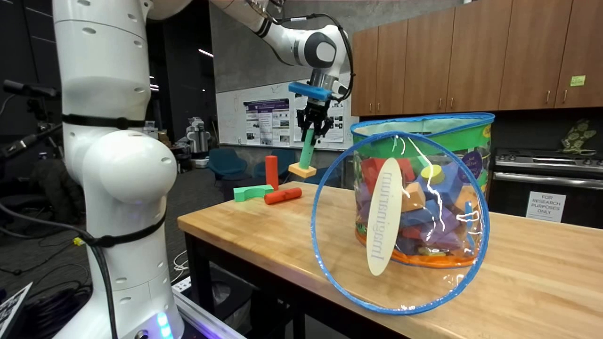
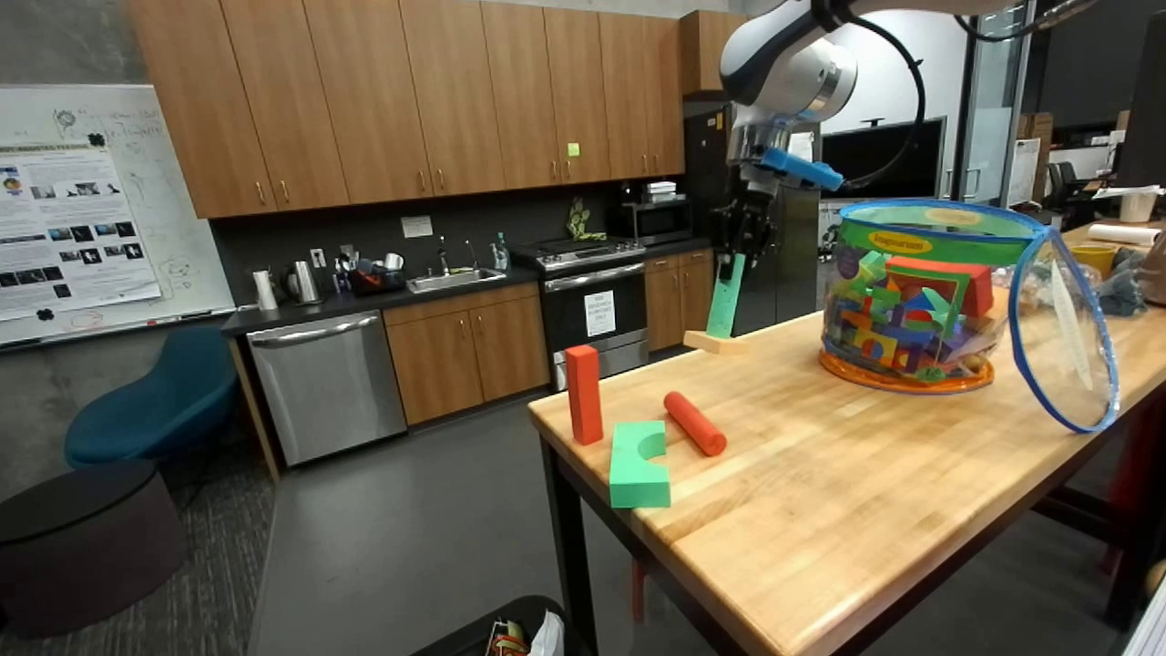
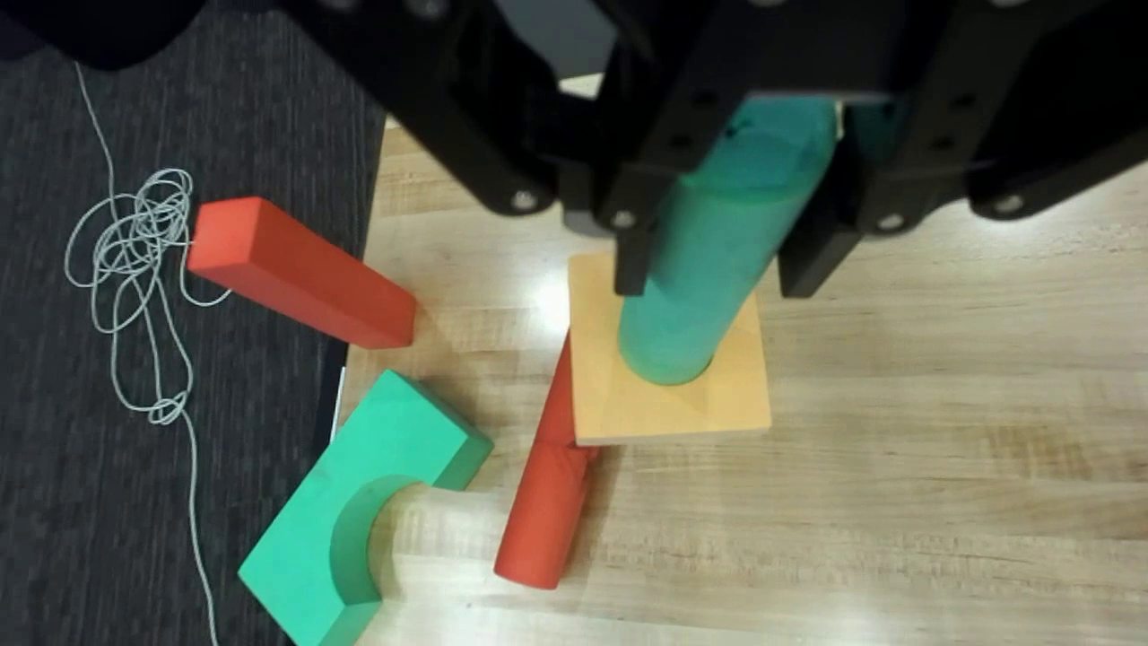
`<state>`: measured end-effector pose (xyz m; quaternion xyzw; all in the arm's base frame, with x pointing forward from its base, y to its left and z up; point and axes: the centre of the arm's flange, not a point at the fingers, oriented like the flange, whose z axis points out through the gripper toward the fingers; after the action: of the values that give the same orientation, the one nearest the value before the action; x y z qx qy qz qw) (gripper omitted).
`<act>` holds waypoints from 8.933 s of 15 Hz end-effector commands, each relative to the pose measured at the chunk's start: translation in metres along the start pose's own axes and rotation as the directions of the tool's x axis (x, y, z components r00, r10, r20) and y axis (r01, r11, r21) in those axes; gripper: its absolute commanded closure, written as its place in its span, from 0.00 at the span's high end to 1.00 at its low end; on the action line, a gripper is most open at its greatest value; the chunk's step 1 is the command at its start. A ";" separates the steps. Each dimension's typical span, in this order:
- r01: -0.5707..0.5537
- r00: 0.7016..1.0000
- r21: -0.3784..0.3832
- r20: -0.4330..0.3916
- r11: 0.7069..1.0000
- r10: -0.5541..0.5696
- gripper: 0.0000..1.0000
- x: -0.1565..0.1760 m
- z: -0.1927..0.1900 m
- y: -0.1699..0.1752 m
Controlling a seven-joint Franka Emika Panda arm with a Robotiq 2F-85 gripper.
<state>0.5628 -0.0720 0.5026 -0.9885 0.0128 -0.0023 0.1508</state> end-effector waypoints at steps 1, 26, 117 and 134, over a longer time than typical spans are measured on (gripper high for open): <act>0.005 1.000 0.086 0.010 0.996 -0.006 0.15 -0.011 0.032 0.006; -0.134 0.982 0.155 0.153 0.979 0.110 0.15 -0.027 0.121 0.061; -0.199 0.878 -0.138 -0.465 0.970 0.114 0.15 -0.167 -0.253 0.090; -0.565 0.783 -0.175 -0.421 0.807 0.457 0.15 -0.166 -0.236 0.212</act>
<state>0.3833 -0.3298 0.6657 -0.9430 0.2938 -0.1560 -0.0019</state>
